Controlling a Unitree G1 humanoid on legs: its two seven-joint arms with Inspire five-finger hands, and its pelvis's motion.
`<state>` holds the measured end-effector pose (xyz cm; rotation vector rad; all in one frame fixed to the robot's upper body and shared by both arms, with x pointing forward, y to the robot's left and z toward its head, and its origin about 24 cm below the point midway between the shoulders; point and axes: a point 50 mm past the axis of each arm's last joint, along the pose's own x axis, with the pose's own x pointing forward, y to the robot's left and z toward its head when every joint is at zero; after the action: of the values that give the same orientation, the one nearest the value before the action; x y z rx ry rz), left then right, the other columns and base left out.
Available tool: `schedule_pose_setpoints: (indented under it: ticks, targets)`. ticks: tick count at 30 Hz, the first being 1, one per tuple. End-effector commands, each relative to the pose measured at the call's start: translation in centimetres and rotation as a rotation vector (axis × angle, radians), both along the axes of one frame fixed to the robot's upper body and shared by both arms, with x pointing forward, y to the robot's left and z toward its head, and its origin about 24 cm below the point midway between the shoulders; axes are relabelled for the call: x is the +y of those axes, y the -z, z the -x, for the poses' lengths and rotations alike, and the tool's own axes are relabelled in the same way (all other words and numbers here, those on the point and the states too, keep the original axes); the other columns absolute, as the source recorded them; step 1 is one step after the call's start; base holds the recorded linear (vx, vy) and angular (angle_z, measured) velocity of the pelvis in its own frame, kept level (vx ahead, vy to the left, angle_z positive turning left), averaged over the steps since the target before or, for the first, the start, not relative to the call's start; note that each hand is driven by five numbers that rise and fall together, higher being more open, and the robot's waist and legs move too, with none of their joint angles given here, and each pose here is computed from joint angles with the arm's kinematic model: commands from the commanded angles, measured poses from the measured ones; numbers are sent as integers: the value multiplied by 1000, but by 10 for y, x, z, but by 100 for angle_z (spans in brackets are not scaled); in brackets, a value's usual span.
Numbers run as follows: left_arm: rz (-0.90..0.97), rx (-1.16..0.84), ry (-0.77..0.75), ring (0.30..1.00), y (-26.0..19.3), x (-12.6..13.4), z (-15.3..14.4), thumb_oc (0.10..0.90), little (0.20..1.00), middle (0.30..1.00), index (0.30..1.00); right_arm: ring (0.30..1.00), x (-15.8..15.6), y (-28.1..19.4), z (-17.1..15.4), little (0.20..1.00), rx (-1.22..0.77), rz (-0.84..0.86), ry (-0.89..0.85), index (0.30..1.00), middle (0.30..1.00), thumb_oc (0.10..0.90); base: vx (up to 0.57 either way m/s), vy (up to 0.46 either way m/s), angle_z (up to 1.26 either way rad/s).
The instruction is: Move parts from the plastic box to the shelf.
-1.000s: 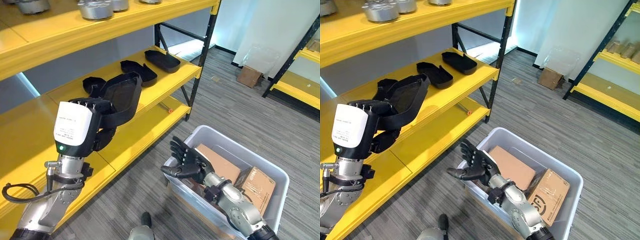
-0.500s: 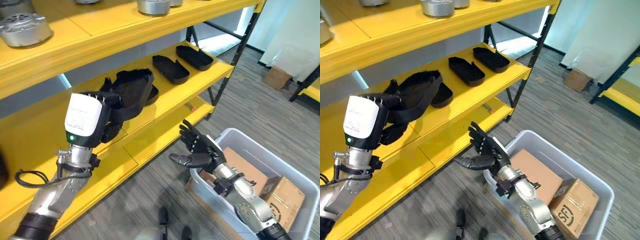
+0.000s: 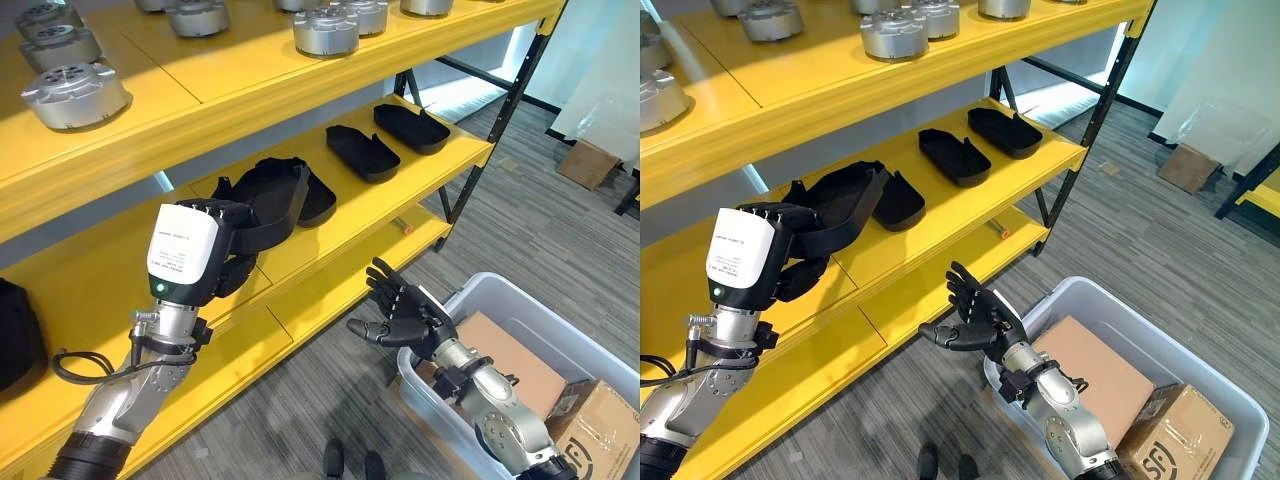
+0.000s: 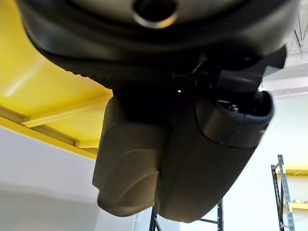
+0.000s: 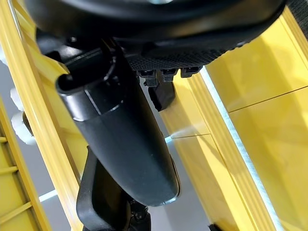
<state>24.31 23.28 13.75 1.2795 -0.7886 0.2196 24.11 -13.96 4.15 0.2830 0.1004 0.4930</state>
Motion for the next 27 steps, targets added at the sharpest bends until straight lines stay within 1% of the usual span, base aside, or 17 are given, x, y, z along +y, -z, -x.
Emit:
schedule_pose_setpoints:
  ticks: [1, 8, 14, 15, 17, 19, 22, 27]
  targets:
    - [60, -284, 34, 300, -48, -5, 0, 400, 300, 300, 300, 1000, 25, -39, -10, 1000, -197, -127, -89, 1000, 1000, 900, 45, -48, 2]
    - [50, -285, 10, 300, -48, -2, 4, 400, 300, 300, 300, 1000, 26, -40, -10, 1000, -190, -136, -101, 1000, 1000, 900, 50, -73, 6]
    - [47, -275, -79, 300, -46, 7, 3, 400, 300, 300, 300, 1000, 34, -39, -10, 1000, -175, -143, -141, 1000, 1000, 900, 13, -103, 15]
    - [43, -282, -86, 300, -45, 7, 3, 400, 300, 300, 300, 1000, 35, -40, -10, 1000, -180, -140, -154, 1000, 1000, 900, -78, -56, 23]
    - [53, -305, -66, 300, -47, 2, 0, 400, 300, 300, 300, 1000, 31, -41, -12, 1000, -200, -115, -127, 1000, 1000, 900, -126, 0, 42]
    - [61, -332, -63, 300, -55, -3, -7, 400, 300, 300, 300, 1000, 25, -39, -14, 1000, -201, -92, -108, 1000, 1000, 900, -108, 157, 127]
    - [83, -348, -102, 300, -59, 5, -8, 400, 300, 300, 300, 1000, 23, -34, -15, 1000, -185, -71, -126, 1000, 1000, 900, 60, 226, 126]
    - [102, -336, -103, 300, -54, 5, -4, 400, 300, 300, 300, 1000, 19, -30, -11, 1000, -164, -51, -118, 1000, 1000, 900, 112, 242, 35]
